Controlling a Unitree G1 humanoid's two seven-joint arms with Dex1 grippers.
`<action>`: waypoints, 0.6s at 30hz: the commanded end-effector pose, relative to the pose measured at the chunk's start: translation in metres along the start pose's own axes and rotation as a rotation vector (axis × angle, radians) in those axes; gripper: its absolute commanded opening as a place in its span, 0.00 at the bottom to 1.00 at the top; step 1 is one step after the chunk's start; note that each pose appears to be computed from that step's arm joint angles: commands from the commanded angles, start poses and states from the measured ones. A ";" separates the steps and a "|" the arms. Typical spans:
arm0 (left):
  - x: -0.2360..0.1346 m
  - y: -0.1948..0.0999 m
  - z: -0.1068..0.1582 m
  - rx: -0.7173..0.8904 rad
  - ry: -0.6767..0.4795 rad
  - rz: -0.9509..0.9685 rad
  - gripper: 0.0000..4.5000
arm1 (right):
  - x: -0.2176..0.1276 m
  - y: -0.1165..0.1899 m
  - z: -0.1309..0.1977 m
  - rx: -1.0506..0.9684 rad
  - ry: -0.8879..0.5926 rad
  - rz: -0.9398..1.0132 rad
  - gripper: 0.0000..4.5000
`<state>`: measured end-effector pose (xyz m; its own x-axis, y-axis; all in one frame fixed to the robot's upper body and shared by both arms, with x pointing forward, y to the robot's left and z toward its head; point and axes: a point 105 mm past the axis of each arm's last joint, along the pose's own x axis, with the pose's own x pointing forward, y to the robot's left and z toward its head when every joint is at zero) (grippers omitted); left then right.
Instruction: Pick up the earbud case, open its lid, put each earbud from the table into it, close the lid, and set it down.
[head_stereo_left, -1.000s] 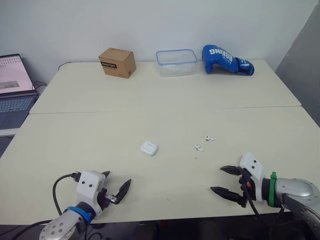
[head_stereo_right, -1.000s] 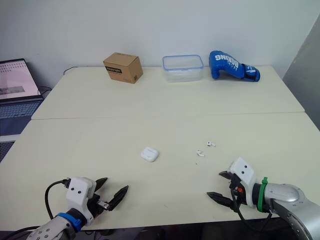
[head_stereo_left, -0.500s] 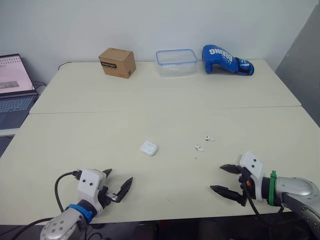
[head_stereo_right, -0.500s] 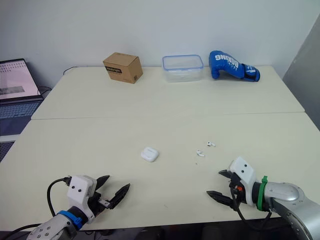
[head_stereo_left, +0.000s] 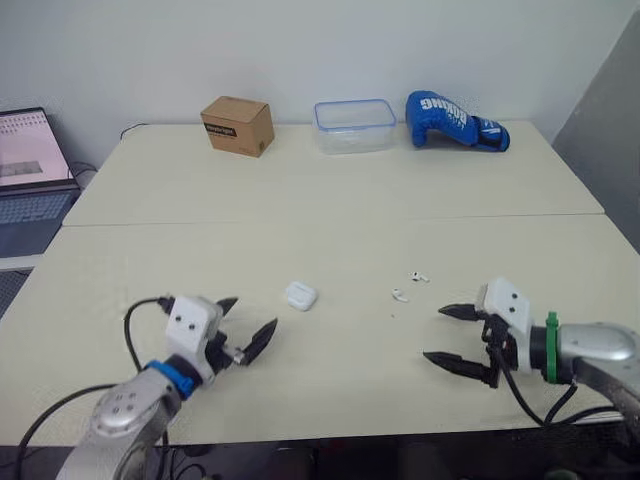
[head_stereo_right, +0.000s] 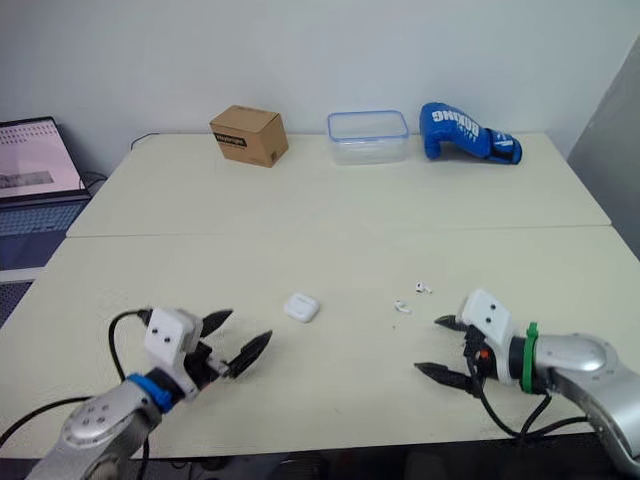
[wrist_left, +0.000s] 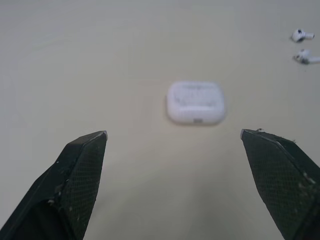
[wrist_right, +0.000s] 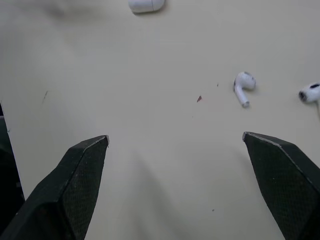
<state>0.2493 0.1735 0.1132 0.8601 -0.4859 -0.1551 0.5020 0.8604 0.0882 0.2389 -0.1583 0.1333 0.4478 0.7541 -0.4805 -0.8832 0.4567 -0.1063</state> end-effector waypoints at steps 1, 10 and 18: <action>0.014 -0.006 0.001 0.005 -0.017 -0.022 0.99 | -0.008 -0.010 0.022 -0.117 -0.030 0.026 1.00; 0.048 -0.016 -0.014 0.028 -0.020 -0.039 0.99 | -0.007 -0.023 0.046 -0.251 -0.033 0.077 1.00; 0.063 -0.025 -0.026 0.034 -0.001 -0.009 0.99 | -0.010 -0.023 0.050 -0.272 -0.025 0.092 1.00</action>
<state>0.2882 0.1274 0.0687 0.8480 -0.4951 -0.1891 0.5171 0.8510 0.0911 0.2626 -0.1536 0.1737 0.3595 0.7971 -0.4851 -0.9304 0.2665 -0.2516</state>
